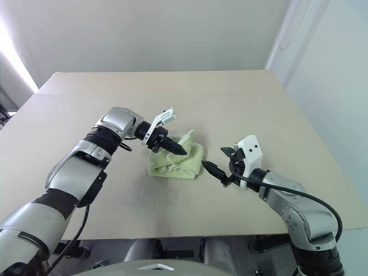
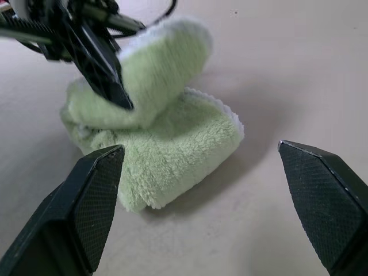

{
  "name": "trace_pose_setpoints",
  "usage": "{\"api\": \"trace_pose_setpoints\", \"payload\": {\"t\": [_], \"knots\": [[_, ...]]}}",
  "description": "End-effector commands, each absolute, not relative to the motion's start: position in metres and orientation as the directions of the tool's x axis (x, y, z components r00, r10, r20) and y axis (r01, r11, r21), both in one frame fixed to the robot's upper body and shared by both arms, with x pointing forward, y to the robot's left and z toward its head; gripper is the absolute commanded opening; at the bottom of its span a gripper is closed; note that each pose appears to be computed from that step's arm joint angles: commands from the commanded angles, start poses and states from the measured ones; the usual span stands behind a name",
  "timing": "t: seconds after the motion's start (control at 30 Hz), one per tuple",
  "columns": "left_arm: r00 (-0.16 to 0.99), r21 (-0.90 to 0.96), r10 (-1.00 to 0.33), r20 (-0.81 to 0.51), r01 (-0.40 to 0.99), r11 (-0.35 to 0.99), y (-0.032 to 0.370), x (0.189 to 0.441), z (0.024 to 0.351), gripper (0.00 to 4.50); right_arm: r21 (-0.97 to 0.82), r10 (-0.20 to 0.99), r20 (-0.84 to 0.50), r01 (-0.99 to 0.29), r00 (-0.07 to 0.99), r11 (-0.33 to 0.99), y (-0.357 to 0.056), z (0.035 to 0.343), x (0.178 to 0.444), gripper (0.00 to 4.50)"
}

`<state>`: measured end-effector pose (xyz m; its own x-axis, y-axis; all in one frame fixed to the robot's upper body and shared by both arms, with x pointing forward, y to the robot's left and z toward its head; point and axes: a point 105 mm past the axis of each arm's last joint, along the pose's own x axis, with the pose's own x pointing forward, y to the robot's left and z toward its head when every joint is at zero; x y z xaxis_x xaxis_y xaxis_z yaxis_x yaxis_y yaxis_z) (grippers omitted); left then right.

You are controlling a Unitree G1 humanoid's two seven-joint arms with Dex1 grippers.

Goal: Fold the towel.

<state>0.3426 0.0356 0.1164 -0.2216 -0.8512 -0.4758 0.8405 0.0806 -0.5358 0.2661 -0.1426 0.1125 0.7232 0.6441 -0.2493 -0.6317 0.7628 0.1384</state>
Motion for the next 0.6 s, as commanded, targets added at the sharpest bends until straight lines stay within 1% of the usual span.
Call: {"api": "trace_pose_setpoints", "payload": {"t": [0.03,0.1,0.17,0.23,0.3,0.4,0.47,0.53,0.6], "knots": [[-0.232,-0.473,-0.844,-0.484,0.881,0.029,0.034,0.343,0.121,0.09,0.103,0.634,-0.205,-0.628,0.746,0.772,-0.144,0.125,0.267,4.50],[-0.246,-0.475,-0.853,-0.460,0.880,0.003,0.032,0.341,0.121,0.09,0.101,0.626,-0.209,-0.620,0.751,0.778,-0.144,0.124,0.268,4.50],[-0.265,-0.475,-0.855,-0.447,0.880,-0.024,0.032,0.337,0.121,0.55,0.099,0.620,-0.216,-0.614,0.755,0.783,-0.145,0.122,0.268,4.50],[-0.270,-0.479,-0.854,-0.445,0.878,-0.028,0.033,0.335,0.120,1.10,0.100,0.618,-0.218,-0.612,0.756,0.784,-0.145,0.122,0.269,4.50],[-0.264,-0.488,-0.866,-0.425,0.872,-0.026,0.034,0.336,0.123,1.85,0.100,0.617,-0.219,-0.611,0.756,0.785,-0.145,0.121,0.269,4.50],[-0.256,-0.507,-0.890,-0.378,0.861,-0.032,0.033,0.337,0.134,2.94,0.102,0.614,-0.223,-0.608,0.757,0.787,-0.146,0.120,0.271,4.50],[-0.276,-0.503,-0.905,-0.324,0.861,-0.082,0.033,0.331,0.149,3.62,0.104,0.613,-0.226,-0.607,0.757,0.788,-0.145,0.119,0.272,4.50],[-0.294,-0.498,-0.912,-0.285,0.859,-0.121,0.035,0.326,0.162,3.62,0.108,0.614,-0.227,-0.607,0.756,0.787,-0.144,0.118,0.272,4.50],[-0.286,-0.484,-0.922,-0.260,0.865,-0.132,0.038,0.326,0.173,3.62,0.111,0.615,-0.226,-0.607,0.756,0.787,-0.144,0.118,0.273,4.50]]}}
